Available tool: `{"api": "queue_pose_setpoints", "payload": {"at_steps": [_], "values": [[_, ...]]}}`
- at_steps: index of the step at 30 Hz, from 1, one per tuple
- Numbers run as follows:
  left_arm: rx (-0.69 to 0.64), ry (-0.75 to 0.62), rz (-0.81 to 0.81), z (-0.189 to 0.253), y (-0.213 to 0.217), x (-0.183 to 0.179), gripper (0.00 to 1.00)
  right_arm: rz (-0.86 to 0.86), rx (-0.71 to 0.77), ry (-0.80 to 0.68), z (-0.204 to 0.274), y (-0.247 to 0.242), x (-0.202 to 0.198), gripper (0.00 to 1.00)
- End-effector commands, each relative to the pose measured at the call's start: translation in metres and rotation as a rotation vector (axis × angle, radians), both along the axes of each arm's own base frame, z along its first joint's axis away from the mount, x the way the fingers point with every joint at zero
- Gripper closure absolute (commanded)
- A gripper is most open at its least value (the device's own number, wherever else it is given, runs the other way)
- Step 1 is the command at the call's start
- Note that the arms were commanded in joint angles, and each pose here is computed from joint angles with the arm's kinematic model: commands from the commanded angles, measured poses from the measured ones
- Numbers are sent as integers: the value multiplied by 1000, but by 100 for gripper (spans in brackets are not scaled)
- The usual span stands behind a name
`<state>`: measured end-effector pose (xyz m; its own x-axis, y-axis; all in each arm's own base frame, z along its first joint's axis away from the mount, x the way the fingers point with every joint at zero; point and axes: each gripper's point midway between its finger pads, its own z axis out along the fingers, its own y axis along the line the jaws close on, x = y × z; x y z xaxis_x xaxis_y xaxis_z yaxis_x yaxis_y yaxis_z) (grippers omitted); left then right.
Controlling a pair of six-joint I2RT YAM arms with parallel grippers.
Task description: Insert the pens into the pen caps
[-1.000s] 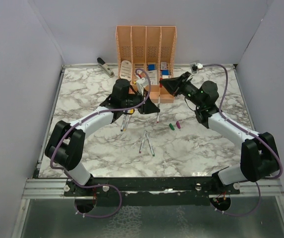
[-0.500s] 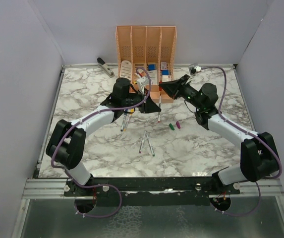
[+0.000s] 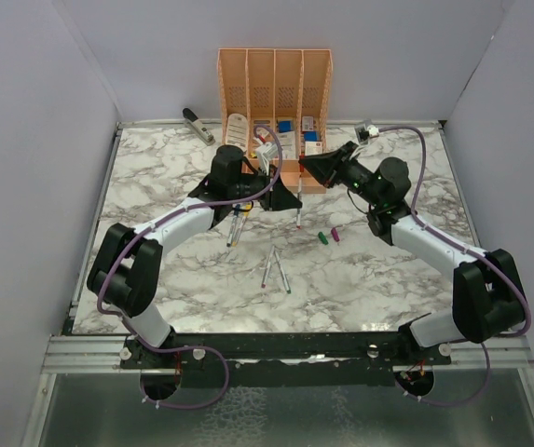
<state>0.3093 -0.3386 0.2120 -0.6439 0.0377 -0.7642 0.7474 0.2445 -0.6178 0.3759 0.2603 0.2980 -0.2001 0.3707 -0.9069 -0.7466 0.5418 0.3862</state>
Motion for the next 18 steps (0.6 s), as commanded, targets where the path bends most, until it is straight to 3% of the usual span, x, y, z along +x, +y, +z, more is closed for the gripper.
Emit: {"api": "queue_pose_setpoints", "payload": {"at_steps": [1,18], "values": [[-37,-36,-23,13,-3,3,100,31,23,-42,13,0,-11,99],[-42,-40,-40,13,-4,2,100,25,29,-27,2,1,-6,99]]}}
